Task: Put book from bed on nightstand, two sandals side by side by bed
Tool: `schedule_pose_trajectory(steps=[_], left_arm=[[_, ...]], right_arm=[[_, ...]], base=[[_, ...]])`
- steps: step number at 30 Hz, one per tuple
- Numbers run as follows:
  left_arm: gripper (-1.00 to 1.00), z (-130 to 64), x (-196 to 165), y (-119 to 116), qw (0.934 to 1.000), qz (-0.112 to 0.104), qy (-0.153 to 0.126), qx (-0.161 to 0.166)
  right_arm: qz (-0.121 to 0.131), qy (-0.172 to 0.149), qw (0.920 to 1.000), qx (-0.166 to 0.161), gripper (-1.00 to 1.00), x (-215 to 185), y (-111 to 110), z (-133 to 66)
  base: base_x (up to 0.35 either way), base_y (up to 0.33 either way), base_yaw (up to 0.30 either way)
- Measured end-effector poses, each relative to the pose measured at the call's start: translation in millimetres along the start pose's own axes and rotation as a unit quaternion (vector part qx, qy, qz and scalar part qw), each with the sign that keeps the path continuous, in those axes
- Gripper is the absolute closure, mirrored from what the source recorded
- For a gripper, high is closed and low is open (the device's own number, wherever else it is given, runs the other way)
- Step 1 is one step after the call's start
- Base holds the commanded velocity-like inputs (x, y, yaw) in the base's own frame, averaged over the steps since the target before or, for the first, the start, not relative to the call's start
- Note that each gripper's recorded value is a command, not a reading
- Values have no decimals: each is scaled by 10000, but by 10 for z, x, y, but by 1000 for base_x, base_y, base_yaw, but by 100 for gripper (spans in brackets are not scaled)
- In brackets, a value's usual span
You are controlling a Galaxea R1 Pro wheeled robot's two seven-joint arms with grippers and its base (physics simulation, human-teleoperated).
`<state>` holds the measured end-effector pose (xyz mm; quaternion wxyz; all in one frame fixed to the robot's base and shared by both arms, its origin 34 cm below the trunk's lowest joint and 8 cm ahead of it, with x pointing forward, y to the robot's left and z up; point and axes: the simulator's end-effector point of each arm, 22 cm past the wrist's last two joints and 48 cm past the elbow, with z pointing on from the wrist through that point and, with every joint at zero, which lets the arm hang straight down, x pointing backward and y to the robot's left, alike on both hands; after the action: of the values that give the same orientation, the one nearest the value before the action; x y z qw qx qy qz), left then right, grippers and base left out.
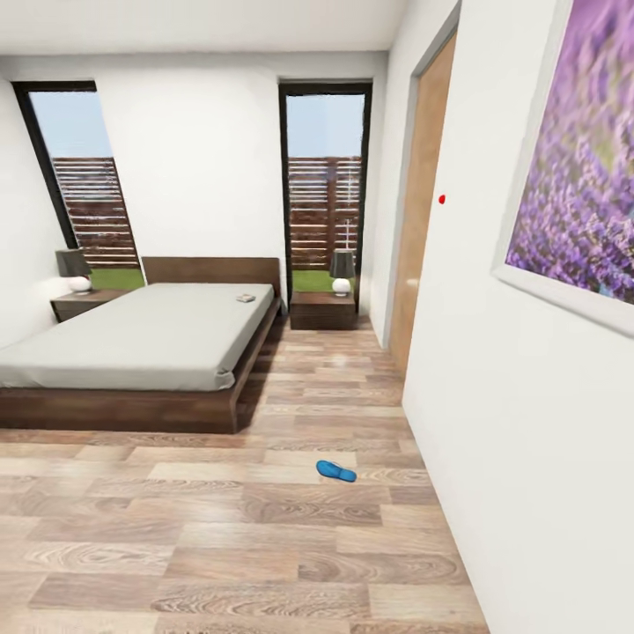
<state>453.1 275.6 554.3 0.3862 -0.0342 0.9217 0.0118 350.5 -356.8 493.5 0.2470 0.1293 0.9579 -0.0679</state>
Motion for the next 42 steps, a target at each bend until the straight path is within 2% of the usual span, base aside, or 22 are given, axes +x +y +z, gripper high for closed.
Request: schedule_pose_trajectory(steps=[10,23,31,42], left_arm=[[-100,0,0,-2,10000,2,0,2],[-100,-1,0,-6,10000,2,-1,5],[-100,0,0,-3,10000,2,0,3],[-100,0,0,-2,10000,2,0,2]], right_arm=[[-2,0,10000,2,-100,-1,-3,0],[1,-1,10000,0,-100,1,0,-1],[0,1,10000,-1,-100,2,2,-1],[4,0,10000,-1,-100,0,2,0]], base=[[0,0,261],[98,-155,28],[27,-39,9],[2,-3,224]])
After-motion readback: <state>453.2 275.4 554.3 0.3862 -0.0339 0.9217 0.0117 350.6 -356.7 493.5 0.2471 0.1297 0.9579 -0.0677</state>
